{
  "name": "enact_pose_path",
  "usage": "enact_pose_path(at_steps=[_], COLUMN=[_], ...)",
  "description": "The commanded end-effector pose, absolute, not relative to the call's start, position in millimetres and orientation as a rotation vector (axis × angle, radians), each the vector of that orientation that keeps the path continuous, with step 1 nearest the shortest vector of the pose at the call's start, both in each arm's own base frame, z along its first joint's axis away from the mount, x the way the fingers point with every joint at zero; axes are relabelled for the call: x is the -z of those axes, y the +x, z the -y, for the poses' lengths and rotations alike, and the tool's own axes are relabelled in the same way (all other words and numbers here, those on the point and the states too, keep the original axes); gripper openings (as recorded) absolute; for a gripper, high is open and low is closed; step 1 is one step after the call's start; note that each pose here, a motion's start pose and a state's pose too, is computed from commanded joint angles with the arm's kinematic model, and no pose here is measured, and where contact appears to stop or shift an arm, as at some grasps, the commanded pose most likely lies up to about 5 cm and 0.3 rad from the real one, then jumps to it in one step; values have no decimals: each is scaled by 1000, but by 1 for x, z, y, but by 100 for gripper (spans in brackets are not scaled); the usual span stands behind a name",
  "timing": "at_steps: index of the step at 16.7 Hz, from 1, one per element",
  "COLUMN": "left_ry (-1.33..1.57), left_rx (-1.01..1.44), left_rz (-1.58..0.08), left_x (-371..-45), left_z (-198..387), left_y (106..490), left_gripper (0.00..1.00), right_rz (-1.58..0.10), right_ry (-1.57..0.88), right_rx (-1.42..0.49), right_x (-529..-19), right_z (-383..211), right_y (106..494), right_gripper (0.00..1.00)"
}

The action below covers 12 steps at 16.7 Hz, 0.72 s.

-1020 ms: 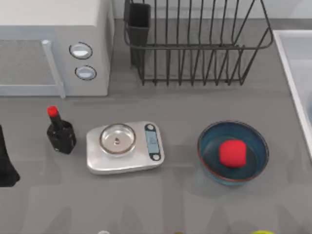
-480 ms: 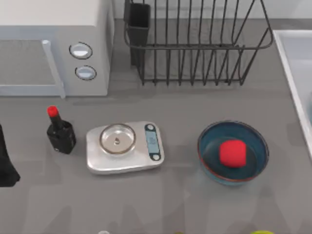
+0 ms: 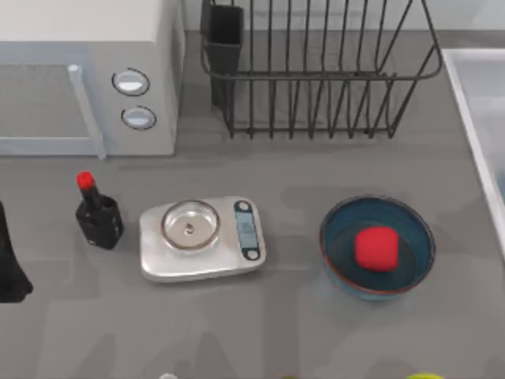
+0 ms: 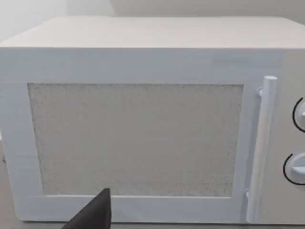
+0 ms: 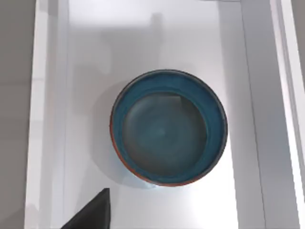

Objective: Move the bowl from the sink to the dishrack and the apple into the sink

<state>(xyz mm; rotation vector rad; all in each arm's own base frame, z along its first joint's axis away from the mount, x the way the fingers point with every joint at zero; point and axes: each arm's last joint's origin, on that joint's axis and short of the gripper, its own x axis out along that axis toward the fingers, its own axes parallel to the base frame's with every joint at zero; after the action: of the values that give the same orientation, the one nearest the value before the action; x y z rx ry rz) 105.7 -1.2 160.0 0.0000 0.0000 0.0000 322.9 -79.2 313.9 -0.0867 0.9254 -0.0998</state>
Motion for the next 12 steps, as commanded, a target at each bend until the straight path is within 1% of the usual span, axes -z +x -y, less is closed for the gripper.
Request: enact_pose_path(at_steps=[3, 6, 9, 12], left_ry=[0, 0, 0, 0], left_rx=[0, 0, 0, 0], left_rz=[0, 0, 0, 0], left_x=[-160, -160, -160, -160], left_z=[1, 1, 1, 1], left_y=[106, 106, 106, 106], left_gripper=[100, 100, 100, 100], right_rz=[-1103, -1255, -1370, -1444], right_ry=[-68, -43, -18, 0], right_rx=[84, 61, 36, 16], right_x=[-285, -241, -196, -162], right_z=[112, 142, 165, 179], right_y=[383, 429, 457, 471], right_gripper=[100, 100, 100, 100])
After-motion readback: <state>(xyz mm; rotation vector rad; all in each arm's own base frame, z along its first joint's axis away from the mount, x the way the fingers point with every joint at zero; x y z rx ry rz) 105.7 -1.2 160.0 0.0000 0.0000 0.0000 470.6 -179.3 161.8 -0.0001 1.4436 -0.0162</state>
